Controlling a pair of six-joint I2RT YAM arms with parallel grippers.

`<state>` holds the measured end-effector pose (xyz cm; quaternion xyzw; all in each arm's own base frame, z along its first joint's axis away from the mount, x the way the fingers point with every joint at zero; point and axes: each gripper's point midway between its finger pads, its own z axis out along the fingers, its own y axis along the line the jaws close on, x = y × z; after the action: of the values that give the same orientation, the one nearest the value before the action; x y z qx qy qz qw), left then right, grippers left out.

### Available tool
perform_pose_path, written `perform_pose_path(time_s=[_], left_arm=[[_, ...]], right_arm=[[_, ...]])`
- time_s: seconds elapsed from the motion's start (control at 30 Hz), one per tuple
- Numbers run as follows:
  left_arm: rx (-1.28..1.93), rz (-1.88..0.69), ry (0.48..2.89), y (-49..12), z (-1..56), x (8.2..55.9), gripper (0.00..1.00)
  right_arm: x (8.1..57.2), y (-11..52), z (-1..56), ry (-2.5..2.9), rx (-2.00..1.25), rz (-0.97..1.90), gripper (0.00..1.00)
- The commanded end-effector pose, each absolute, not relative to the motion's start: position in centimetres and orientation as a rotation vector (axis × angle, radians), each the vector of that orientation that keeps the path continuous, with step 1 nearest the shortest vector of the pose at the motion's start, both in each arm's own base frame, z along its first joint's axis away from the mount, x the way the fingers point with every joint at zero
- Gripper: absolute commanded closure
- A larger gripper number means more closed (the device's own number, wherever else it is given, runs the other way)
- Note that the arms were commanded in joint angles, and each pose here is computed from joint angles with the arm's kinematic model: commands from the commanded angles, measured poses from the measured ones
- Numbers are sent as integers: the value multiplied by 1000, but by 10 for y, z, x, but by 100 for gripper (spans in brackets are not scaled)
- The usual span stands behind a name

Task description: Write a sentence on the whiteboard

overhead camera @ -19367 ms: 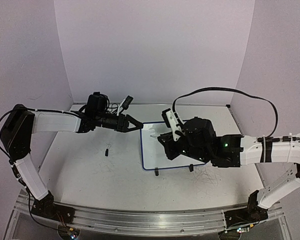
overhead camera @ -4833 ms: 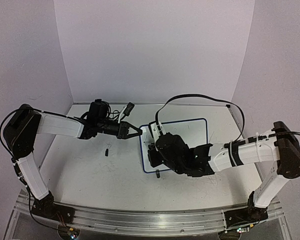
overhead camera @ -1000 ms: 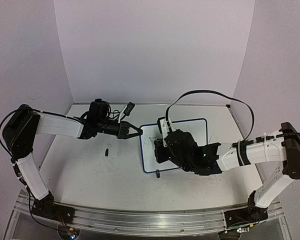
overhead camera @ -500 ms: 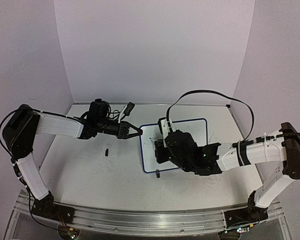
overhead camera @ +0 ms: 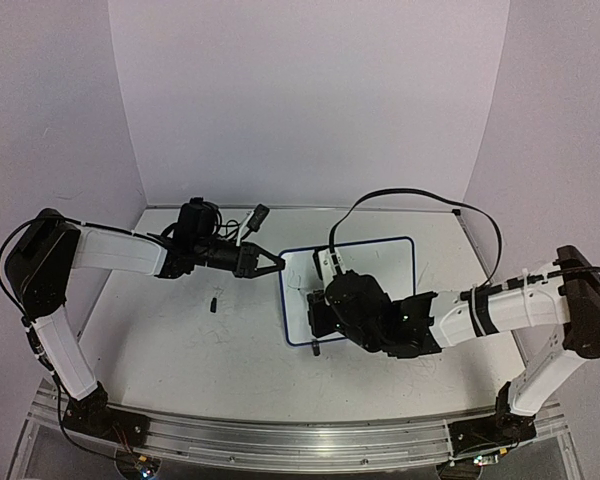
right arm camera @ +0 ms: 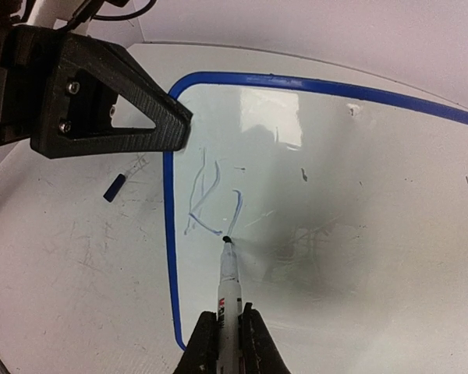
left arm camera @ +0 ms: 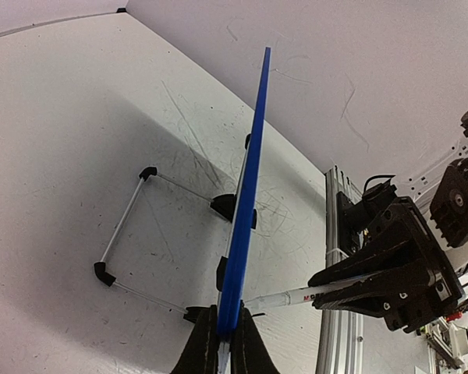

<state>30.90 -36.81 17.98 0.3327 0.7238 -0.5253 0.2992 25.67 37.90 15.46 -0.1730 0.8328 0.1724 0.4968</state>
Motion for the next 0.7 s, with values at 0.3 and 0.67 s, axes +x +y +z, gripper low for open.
perform_pose_path(time_s=[0.3,0.67], left_arm=[[917,-1411,1861,-367,199,302,100],[916,-1410,1862,-367,199,302,100]], right_arm=[[258,367,205,1913,-353,500,100],[272,369,202,1899,-335,456,100]])
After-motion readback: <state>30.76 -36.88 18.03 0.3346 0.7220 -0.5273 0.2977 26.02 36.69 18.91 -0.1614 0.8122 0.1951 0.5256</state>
